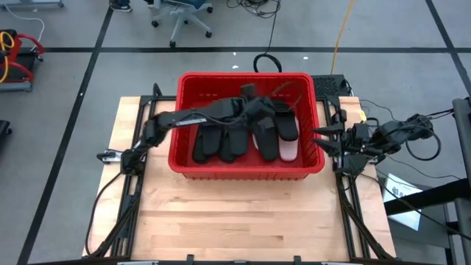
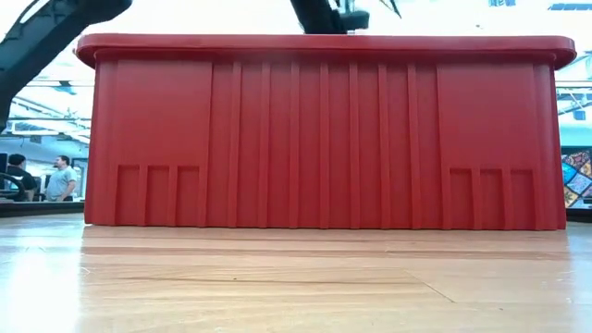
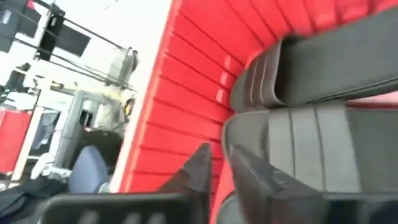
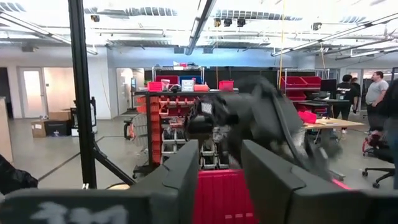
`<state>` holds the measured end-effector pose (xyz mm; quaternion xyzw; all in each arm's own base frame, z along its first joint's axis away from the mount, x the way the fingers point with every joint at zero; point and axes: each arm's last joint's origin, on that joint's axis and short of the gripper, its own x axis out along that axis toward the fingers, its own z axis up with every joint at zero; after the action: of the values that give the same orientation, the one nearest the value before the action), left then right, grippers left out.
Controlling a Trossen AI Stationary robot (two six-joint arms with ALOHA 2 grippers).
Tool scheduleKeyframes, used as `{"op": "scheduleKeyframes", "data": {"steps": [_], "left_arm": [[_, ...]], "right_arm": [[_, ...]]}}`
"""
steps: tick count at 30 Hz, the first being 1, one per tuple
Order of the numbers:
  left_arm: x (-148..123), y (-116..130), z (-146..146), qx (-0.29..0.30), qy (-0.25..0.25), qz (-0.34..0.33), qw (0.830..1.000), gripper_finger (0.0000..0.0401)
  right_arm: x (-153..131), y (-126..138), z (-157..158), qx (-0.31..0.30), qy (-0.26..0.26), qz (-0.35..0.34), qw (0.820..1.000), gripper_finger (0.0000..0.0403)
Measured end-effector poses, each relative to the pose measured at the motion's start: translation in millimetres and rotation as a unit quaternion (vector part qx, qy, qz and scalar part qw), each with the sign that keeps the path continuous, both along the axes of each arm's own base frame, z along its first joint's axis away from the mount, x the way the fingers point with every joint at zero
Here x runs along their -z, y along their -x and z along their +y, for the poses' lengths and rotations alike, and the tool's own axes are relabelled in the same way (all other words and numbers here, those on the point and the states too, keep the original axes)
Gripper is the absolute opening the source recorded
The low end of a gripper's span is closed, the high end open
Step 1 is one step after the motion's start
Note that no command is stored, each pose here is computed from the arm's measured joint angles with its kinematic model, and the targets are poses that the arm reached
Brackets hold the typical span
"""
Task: Pick and place slides into bin
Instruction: Return to Home Position
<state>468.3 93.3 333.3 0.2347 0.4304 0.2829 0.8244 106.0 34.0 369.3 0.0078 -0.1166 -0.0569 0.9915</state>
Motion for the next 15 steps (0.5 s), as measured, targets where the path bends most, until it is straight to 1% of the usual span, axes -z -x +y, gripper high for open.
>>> {"op": "scheduleKeyframes", "data": {"steps": [2,3,4,6,7,9,12,15], "left_arm": [[-19.6,11.9,-3.8,0.012,0.016,-0.020,1.000,0.0027],[-30.9,19.4,-5.9,0.021,0.032,-0.034,0.999,0.0014],[-40.2,26.7,-7.0,0.029,0.052,-0.047,0.997,0.0009],[-62.8,43.5,-9.6,0.059,0.098,-0.081,0.990,0.0011],[-72.4,52.6,-10.9,0.072,0.121,-0.091,0.986,0.0012],[-91.5,70.6,-13.6,0.106,0.161,-0.112,0.975,0.0012],[-103.1,91.2,-18.7,0.157,0.209,-0.093,0.961,0.0002],[-108.9,109.1,-22.7,0.179,0.241,-0.067,0.952,0.0006]], "right_arm": [[0.0,2.6,-1.1,-0.001,0.001,0.000,1.000,0.0092],[0.2,4.8,-2.2,-0.001,0.002,0.001,1.000,0.0074],[1.2,7.2,-3.3,-0.002,0.005,0.006,1.000,0.0055],[3.8,13.2,-5.4,-0.016,0.015,0.016,1.000,0.0018],[5.6,16.4,-6.3,-0.026,0.023,0.023,0.999,0.0009],[8.2,22.5,-7.9,-0.049,0.029,0.030,0.998,0.0010],[11.5,30.6,-9.7,-0.083,0.040,0.038,0.995,0.0003],[14.4,37.9,-12.5,-0.097,0.036,0.044,0.994,0.0003]]}}
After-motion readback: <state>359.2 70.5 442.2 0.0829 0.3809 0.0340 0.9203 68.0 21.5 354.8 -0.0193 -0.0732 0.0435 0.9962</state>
